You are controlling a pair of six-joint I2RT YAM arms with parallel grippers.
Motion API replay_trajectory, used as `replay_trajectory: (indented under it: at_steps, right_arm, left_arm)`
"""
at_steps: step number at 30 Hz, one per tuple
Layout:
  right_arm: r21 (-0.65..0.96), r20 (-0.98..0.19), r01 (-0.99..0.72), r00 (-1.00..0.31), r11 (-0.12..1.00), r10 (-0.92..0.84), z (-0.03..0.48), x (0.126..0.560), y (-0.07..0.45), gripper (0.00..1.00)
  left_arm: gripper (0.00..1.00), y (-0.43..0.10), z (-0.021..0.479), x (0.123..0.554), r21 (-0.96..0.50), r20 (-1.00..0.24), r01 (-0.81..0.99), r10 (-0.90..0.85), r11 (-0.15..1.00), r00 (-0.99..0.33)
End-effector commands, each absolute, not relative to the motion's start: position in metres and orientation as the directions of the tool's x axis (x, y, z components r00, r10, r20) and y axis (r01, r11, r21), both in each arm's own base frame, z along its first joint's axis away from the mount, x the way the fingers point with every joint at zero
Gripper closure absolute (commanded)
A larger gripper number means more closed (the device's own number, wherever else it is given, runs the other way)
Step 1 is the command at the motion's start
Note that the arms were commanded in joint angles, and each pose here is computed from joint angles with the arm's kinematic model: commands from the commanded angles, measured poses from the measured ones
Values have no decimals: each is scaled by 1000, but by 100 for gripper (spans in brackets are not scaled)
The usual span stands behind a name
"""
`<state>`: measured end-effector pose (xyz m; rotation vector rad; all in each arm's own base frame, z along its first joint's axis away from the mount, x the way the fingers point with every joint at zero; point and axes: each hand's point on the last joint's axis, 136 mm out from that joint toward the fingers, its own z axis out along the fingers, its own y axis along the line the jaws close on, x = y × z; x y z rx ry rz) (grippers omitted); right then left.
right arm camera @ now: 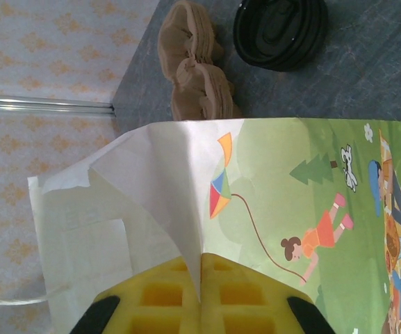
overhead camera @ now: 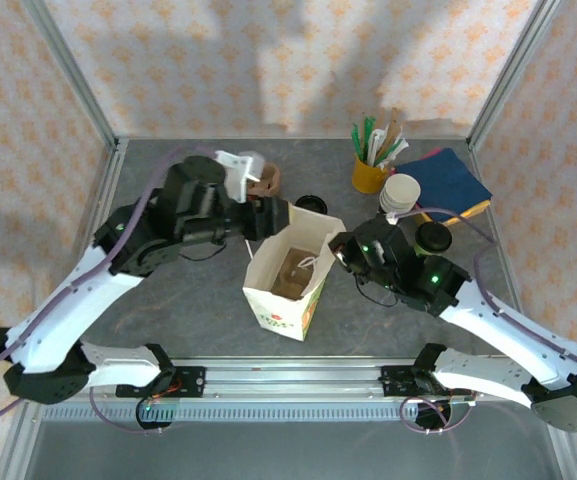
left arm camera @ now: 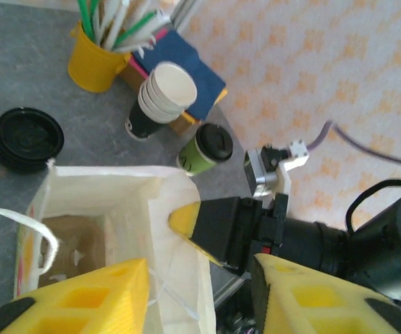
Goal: Pack the takeout coffee
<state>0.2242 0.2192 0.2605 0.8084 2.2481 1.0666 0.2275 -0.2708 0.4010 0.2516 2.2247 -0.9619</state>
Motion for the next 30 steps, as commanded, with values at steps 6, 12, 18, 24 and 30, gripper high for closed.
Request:
replay_trajectory:
  at_steps: [6, 12, 18, 24, 30]
  right_arm:
    - [837, -157, 319, -638, 444, 754, 262, 224, 208, 97]
    - [835, -158, 325, -630, 443, 760, 259, 223, 204, 98]
    - [828, -163, 331, -631, 453, 759, 255, 222, 202, 98]
    - [822, -167, 333, -635, 462, 755, 252, 221, 202, 98]
    - [818, -166, 334, -641, 468, 749, 250, 219, 202, 98]
  left_arm:
    - [78, -304, 323, 220, -439, -536, 400, 123, 805, -835]
    - [81, -308, 270, 215, -353, -436, 392, 221, 849, -872]
    - [83, -303, 224, 206, -289, -331, 401, 303, 869, -894]
    - [85, -304, 188, 197, -246, -245, 426, 369, 871, -896]
    - [86, -311, 167, 197, -242, -210, 437, 392, 867, -895]
